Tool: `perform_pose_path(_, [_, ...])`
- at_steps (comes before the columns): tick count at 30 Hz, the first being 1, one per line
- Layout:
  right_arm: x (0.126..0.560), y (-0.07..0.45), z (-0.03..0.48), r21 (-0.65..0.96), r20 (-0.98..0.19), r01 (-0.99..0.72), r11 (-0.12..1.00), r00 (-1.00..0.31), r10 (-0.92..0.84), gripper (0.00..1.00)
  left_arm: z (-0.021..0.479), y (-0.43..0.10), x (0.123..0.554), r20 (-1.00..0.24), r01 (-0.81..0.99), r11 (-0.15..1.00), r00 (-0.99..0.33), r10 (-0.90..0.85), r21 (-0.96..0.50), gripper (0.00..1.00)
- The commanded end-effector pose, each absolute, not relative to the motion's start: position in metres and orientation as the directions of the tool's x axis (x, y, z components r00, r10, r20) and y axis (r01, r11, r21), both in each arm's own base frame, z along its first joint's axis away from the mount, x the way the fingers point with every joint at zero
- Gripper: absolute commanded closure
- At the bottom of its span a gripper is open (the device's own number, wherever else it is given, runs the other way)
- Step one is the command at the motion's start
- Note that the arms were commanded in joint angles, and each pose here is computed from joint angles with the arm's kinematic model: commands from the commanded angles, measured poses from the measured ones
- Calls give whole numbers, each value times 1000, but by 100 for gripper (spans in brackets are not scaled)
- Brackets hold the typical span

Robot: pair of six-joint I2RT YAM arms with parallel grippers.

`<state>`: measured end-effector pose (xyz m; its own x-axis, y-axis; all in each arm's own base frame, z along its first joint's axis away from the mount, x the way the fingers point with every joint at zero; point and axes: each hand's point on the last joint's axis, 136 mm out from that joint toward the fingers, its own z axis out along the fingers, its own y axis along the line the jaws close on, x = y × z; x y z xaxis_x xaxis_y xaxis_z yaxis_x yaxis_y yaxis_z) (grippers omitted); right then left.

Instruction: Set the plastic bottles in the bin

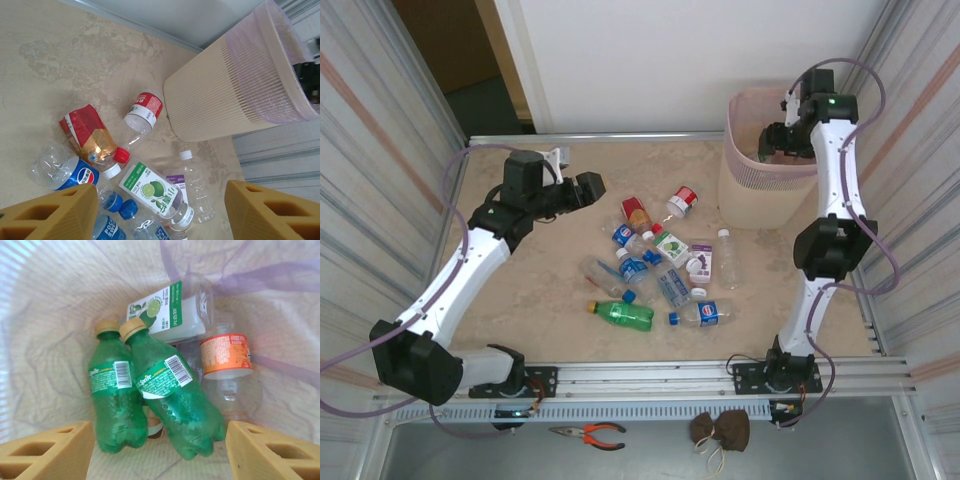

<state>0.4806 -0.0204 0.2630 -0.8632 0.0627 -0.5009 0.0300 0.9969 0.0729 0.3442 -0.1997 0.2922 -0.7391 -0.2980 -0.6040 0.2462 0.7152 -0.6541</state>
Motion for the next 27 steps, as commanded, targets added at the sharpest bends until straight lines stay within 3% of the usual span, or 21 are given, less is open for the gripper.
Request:
perform_pose_path(1, [471, -17, 302, 104, -576, 34, 994, -813, 88, 31, 305, -200, 336, -633, 276, 727, -725, -272, -629, 33])
perform_pose_path(14, [432, 6, 365, 172, -724, -7, 985, -679, 121, 34, 240, -190, 291, -490, 75, 787, -817, -304, -613, 36])
perform_pose_path(27, [401, 19, 376, 205, -772, -40, 978, -621, 136, 36, 151, -155, 263, -214, -417, 769, -796, -566, -484, 31])
